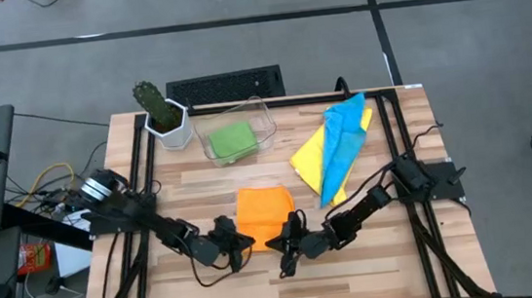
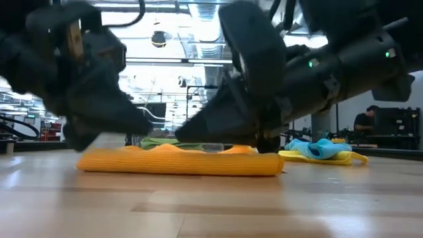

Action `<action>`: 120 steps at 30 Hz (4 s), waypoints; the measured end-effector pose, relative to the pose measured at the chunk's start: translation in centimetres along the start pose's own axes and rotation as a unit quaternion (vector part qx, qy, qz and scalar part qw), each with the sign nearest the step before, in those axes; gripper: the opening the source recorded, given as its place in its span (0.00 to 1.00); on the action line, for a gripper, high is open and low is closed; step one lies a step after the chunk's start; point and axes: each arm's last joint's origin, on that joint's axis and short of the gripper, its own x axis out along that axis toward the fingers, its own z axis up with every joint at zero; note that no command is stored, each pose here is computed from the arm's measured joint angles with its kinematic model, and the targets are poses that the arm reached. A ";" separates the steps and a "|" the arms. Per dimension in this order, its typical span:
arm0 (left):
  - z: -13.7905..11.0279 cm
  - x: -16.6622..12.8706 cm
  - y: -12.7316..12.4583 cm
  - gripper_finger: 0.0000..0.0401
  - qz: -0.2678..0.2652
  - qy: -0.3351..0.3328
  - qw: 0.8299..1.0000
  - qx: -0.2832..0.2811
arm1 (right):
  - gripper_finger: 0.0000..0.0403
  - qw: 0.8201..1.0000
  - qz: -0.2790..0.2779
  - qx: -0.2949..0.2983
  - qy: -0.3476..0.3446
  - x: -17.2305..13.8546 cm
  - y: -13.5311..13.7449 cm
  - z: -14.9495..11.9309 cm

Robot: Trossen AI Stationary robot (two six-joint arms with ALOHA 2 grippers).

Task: Fold microfiber towels
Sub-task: Fold the orange microfiber cloth

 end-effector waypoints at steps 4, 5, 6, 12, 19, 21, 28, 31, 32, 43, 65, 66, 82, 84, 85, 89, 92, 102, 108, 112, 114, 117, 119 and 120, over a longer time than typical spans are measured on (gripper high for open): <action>-1.1 0.6 0.7 0.07 0.015 0.020 1.000 0.009 | 0.05 0.999 -0.018 -0.014 0.033 -0.1 -0.4 -0.7; -1.2 0.7 0.8 0.07 0.020 0.024 0.999 0.011 | 0.05 0.999 -0.023 -0.013 0.039 -0.1 -0.5 -0.8; -1.3 0.7 0.9 0.07 0.022 0.028 0.999 0.009 | 0.05 0.999 -0.028 -0.010 0.045 -0.1 -0.5 -0.8; -1.4 0.6 1.0 0.07 0.021 0.040 0.999 0.014 | 0.06 0.999 -0.021 -0.020 0.043 -0.5 -0.3 -0.3; -1.5 0.6 1.1 0.07 0.025 0.048 0.998 0.016 | 0.05 0.998 0.023 -0.018 -0.062 -1.2 1.8 2.8; -1.5 0.6 1.1 0.07 0.025 0.049 0.998 0.020 | 0.04 0.999 0.010 -0.031 -0.036 -1.1 1.6 2.3; -1.5 0.6 1.2 0.07 0.023 0.051 0.998 0.026 | 0.07 0.995 -0.060 -0.043 0.067 -1.2 0.1 0.1; -1.1 0.4 0.8 0.07 0.001 0.051 0.999 0.015 | 0.07 0.994 -0.061 -0.028 0.088 -1.3 -0.1 -0.2; -0.9 0.2 0.5 0.07 -0.010 0.054 0.998 0.009 | 0.06 0.994 -0.052 -0.020 0.090 -1.5 0.1 0.1; 7.4 -5.1 -1.1 0.07 0.022 -0.077 0.997 0.022 | 0.14 0.988 -0.148 0.019 0.030 -7.5 -0.6 10.0; 7.5 2.1 10.1 0.00 0.070 0.064 0.991 0.093 | 0.18 0.956 -0.239 0.005 0.173 -1.2 -8.0 5.0; 7.3 2.4 10.3 0.00 0.074 0.064 0.991 0.088 | 0.18 0.956 -0.237 0.009 0.174 -1.2 -7.9 5.0; 6.9 2.9 10.8 0.00 0.063 0.078 0.993 0.069 | 0.18 0.969 -0.218 -0.038 0.113 -4.8 -7.8 8.3; 6.9 2.9 10.8 0.00 0.064 0.078 0.993 0.069 | 0.17 0.970 -0.213 -0.031 0.114 -4.8 -8.6 7.3; 6.9 2.9 10.8 0.00 0.064 0.080 0.992 0.069 | 0.17 0.966 -0.223 -0.022 0.126 -4.9 -9.2 6.4; 6.8 2.9 10.9 0.00 0.066 0.082 0.992 0.071 | 0.15 0.960 -0.241 0.029 0.137 -5.4 -10.9 3.5; 6.8 2.9 10.9 0.00 0.066 0.083 0.992 0.072 | 0.14 0.961 -0.241 0.063 0.124 -5.8 -11.6 2.6; 7.9 2.4 10.0 0.00 0.008 0.072 0.997 0.041 | 0.10 0.978 -0.178 0.081 0.074 -7.5 -10.3 6.1; 11.0 0.1 7.8 0.00 -0.037 0.027 0.998 0.046 | 0.14 0.979 -0.176 0.084 0.067 -9.0 -9.9 7.6; 11.8 -1.5 7.8 0.00 0.016 0.022 0.998 0.059 | 0.19 0.967 -0.214 0.094 0.103 -9.9 -10.7 7.3; 11.5 -1.9 8.4 0.00 0.063 0.030 0.995 0.065 | 0.22 0.965 -0.215 0.102 0.111 -9.7 -10.9 7.1; 11.4 -1.9 8.5 0.00 0.077 0.030 0.994 0.074 | 0.28 0.965 -0.202 0.109 0.124 -9.3 -10.9 6.8; 11.4 -1.8 8.4 0.00 0.070 0.030 0.994 0.074 | 0.33 0.964 -0.191 0.130 0.129 -9.1 -11.0 6.8; 11.4 -1.7 8.6 0.00 0.071 0.029 0.995 0.070 | 0.35 0.962 -0.188 0.143 0.133 -9.0 -11.1 6.8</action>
